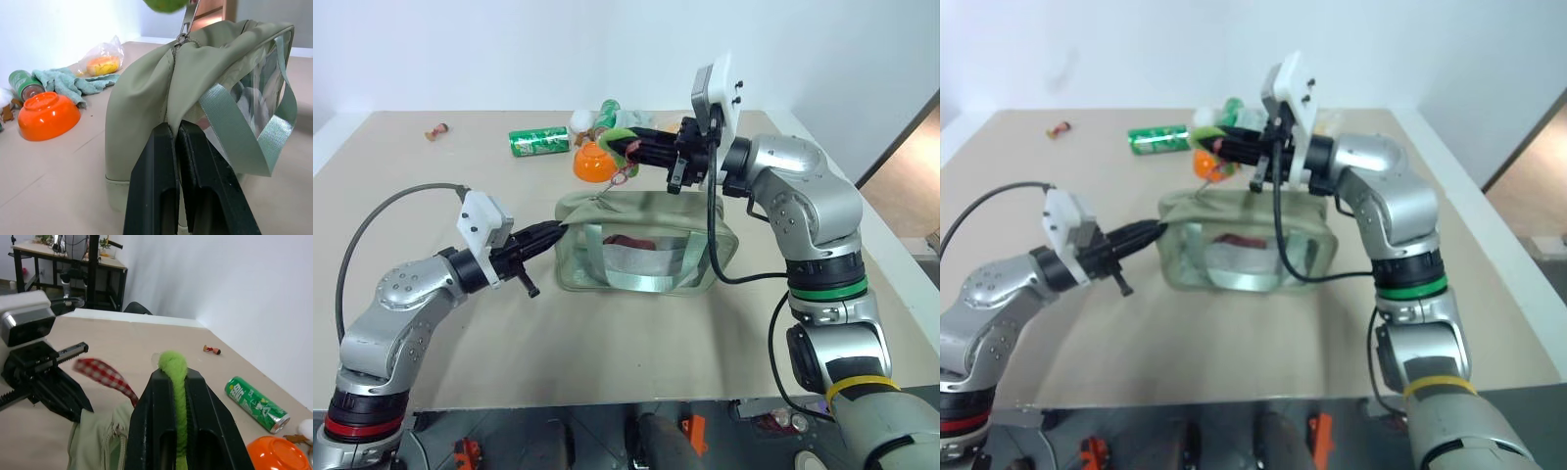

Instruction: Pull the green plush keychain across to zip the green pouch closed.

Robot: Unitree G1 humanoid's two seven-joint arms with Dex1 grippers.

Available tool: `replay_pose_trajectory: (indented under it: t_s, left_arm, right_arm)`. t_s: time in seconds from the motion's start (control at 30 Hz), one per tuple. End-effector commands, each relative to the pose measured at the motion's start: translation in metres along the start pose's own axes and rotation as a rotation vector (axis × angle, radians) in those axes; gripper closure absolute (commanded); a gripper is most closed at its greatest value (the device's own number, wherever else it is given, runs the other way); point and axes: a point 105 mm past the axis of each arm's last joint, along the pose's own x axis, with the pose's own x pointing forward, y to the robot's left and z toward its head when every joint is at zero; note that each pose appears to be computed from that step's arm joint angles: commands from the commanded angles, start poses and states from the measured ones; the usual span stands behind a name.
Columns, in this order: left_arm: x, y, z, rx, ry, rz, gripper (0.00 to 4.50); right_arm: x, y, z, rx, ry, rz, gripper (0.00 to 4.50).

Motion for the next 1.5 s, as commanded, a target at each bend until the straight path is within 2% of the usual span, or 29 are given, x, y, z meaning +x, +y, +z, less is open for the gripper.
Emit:
replay_pose_trajectory:
  t_s: [0.03,0.3,0.57,1.03,1.13,1.5]
  left_arm:
    - [-0.001,0.006,-0.01,-0.025,0.034,0.04,4.5]
    - [-0.002,0.02,-0.006,-0.049,0.013,0.145,4.5]
    - [-0.003,0.021,0.003,-0.024,0.0,0.148,4.5]
    - [0.005,0.023,0.015,0.013,-0.01,0.14,4.5]
    - [0.006,0.022,0.015,0.016,-0.006,0.136,4.5]
    - [0.006,0.017,0.011,0.012,0.008,0.129,4.5]
  right_arm:
    - [-0.01,-0.008,0.043,-0.102,-0.106,-0.053,4.47]
    - [-0.026,-0.018,0.02,-0.09,-0.031,-0.113,4.47]
    - [-0.05,-0.03,-0.002,-0.082,0.04,-0.202,4.47]
    - [-0.127,-0.058,-0.03,-0.137,0.224,-0.414,4.47]
    - [-0.156,-0.056,-0.047,-0.131,0.306,-0.451,4.47]
    - [-0.217,-0.051,-0.073,-0.104,0.456,-0.546,4.47]
